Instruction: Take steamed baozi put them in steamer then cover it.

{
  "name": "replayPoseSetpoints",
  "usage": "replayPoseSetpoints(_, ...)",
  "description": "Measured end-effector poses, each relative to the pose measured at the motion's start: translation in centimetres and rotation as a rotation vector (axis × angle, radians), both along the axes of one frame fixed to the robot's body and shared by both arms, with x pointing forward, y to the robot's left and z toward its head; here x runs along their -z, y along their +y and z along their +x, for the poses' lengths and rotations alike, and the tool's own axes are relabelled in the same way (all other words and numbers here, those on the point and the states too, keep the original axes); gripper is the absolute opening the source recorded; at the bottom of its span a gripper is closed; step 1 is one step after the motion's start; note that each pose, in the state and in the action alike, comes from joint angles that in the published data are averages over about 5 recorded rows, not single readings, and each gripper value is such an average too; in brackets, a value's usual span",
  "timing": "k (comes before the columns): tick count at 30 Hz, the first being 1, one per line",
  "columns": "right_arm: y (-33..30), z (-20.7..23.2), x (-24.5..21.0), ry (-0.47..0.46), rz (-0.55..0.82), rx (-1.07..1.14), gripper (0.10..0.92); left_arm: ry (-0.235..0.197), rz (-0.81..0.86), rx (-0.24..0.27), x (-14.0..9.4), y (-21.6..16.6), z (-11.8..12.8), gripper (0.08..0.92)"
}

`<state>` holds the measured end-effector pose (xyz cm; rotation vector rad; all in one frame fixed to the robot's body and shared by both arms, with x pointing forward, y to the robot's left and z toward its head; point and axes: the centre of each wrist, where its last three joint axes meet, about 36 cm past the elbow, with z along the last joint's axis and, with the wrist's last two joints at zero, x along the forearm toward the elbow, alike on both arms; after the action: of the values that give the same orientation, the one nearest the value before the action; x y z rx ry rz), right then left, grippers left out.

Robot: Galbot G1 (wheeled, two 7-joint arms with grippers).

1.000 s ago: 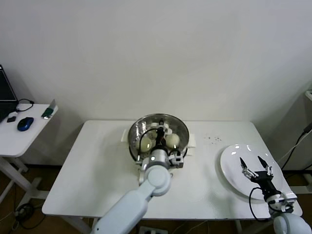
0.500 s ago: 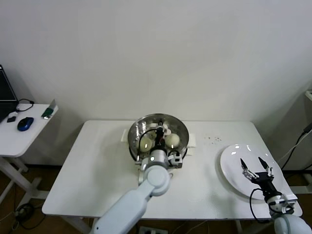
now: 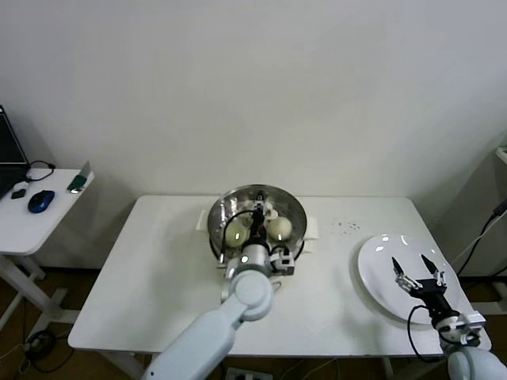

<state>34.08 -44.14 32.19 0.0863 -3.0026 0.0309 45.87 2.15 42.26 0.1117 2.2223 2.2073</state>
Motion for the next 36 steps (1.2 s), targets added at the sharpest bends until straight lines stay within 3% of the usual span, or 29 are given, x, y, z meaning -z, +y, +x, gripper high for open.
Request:
replayPoseSetpoints(14,0.1,0.8,-0.8,0.064,-0.017,0.021,0.823,0.002,-0.057,0.035,-2.3,3.5,-4.4,0.791)
replayPoseSetpoints(21,0.6,1.1,-1.1,0.072,-0.027,0.015,0.823,0.005,-0.119,0.014,-3.1,6.2,-7.3,0.822)
replayPoseSetpoints(25,0.9,1.0,-1.1,0.074,-0.03,0.006,0.823,-0.024,-0.191,-0.033,-3.9,8.6,-8.5,0.823)
replayPoseSetpoints(29,1.1,0.9,-1.1,0.072,-0.033,-0.004,0.823,-0.042,-0.304,-0.114,-4.5,11.7,-9.1,0.823)
replayPoseSetpoints(36,1.5,0.7,-1.1,0.067,-0.037,-0.025,0.823,0.036,-0.582,-0.29,-3.6,18.7,-9.8,0.823)
